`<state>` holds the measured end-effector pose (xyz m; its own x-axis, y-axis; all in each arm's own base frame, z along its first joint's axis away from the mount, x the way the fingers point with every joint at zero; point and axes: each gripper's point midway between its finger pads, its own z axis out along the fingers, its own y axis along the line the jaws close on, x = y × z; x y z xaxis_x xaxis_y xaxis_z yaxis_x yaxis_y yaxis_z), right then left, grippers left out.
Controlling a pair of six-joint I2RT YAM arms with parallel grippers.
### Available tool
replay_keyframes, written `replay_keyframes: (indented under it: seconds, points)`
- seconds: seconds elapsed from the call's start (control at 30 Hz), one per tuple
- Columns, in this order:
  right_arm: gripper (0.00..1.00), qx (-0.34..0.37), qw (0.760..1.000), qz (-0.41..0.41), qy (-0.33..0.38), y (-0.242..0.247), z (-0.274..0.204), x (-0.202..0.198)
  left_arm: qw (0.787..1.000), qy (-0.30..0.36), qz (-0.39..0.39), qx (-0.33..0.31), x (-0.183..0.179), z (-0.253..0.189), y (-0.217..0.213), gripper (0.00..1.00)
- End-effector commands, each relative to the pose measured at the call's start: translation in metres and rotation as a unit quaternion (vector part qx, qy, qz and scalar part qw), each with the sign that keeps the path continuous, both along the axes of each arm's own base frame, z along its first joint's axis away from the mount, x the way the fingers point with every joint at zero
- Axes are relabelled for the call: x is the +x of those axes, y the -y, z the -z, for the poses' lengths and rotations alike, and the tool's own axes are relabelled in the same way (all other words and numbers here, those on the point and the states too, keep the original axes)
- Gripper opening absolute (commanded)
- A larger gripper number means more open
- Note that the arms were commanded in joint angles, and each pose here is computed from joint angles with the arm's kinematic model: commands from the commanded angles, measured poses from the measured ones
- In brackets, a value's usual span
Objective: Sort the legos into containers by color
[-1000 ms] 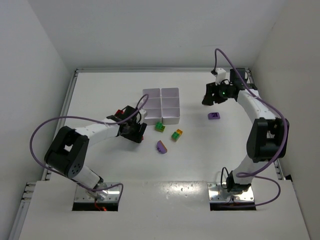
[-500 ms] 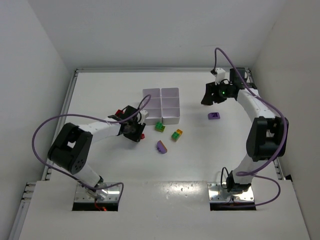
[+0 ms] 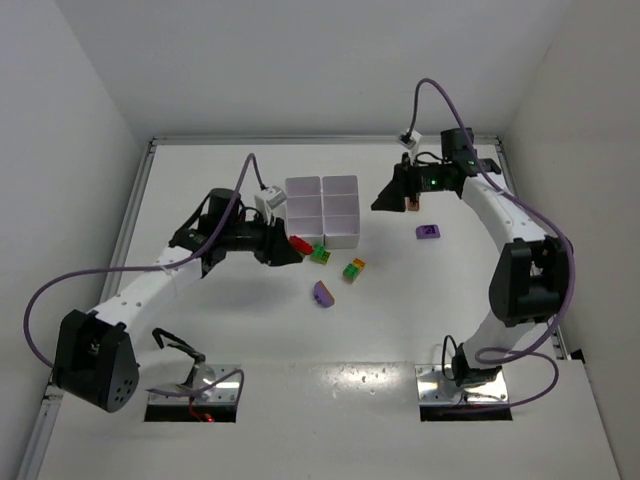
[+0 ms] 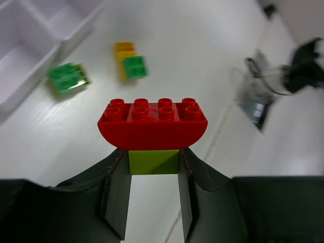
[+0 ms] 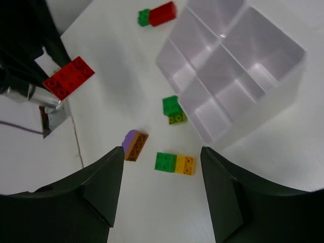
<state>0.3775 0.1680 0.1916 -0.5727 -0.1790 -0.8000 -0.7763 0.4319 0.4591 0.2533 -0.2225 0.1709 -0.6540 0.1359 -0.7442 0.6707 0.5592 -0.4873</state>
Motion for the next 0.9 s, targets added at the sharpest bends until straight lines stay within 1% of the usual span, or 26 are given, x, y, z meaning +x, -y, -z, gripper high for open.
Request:
replay_keyframes:
  seconds: [0.0, 0.07, 0.1, 0.13, 0.17, 0.23, 0.27, 0.3, 0.33, 0.37, 0.4, 0.5, 0.53, 0.67, 0.7, 0.83, 0.87]
  points:
    - [0.63, 0.051, 0.982, -0.124, 0.135, -0.038, -0.06, -0.029, 0.982, -0.013, 0.141, -0.126, -0.028, -0.056, 0.022, 0.06]
    - [0.64, 0.049, 0.969, -0.155, 0.185, -0.05, -0.07, -0.036, 0.967, -0.02, 0.194, -0.163, -0.035, -0.07, 0.02, 0.08]
    - [0.64, 0.044, 0.958, -0.173, 0.224, -0.055, -0.074, -0.038, 0.947, -0.03, 0.248, -0.203, -0.045, -0.085, 0.015, 0.1]
    - [0.64, 0.04, 0.95, -0.183, 0.249, -0.06, -0.078, -0.039, 0.938, -0.074, 0.259, -0.217, -0.041, -0.076, 0.017, 0.1]
    - [0.65, 0.037, 0.942, -0.197, 0.268, -0.069, -0.077, -0.044, 0.93, -0.096, 0.272, -0.228, -0.041, -0.075, 0.017, 0.1]
    - [0.65, 0.035, 0.925, -0.224, 0.306, -0.079, -0.077, -0.051, 0.919, -0.115, 0.284, -0.25, -0.036, -0.078, 0.012, 0.1]
    - [0.65, 0.033, 0.923, -0.234, 0.304, -0.081, -0.073, -0.057, 0.918, -0.127, 0.279, -0.252, -0.038, -0.08, 0.012, 0.1]
    - [0.65, 0.024, 0.91, -0.247, 0.331, -0.084, -0.075, -0.057, 0.917, -0.107, 0.286, -0.257, -0.031, -0.087, 0.011, 0.1]
    - [0.67, 0.02, 0.906, -0.255, 0.338, -0.088, -0.073, -0.058, 0.915, -0.116, 0.286, -0.261, -0.029, -0.089, 0.011, 0.1]
    - [0.67, 0.022, 0.902, -0.27, 0.335, -0.095, -0.071, -0.067, 0.914, -0.123, 0.284, -0.261, -0.027, -0.088, 0.012, 0.1]
    - [0.68, 0.023, 0.896, -0.277, 0.347, -0.099, -0.074, -0.068, 0.914, -0.123, 0.284, -0.261, -0.024, -0.088, 0.012, 0.1]
    - [0.69, 0.017, 0.885, -0.302, 0.355, -0.111, -0.069, -0.078, 0.914, -0.119, 0.285, -0.261, -0.025, -0.091, 0.012, 0.09]
    - [0.69, 0.016, 0.875, -0.315, 0.366, -0.115, -0.064, -0.08, 0.914, -0.119, 0.286, -0.261, -0.025, -0.091, 0.012, 0.09]
    - [0.71, 0.011, 0.864, -0.337, 0.375, -0.126, -0.054, -0.091, 0.913, -0.104, 0.299, -0.259, -0.035, -0.099, 0.015, 0.09]
    - [0.71, 0.015, 0.857, -0.342, 0.385, -0.132, -0.057, -0.092, 0.913, -0.104, 0.299, -0.259, -0.035, -0.1, 0.015, 0.09]
    - [0.71, 0.019, 0.846, -0.355, 0.397, -0.145, -0.053, -0.097, 0.911, -0.106, 0.303, -0.258, -0.038, -0.102, 0.016, 0.09]
    - [0.71, 0.015, 0.847, -0.353, 0.397, -0.145, -0.052, -0.096, 0.91, -0.107, 0.307, -0.258, -0.041, -0.102, 0.018, 0.09]
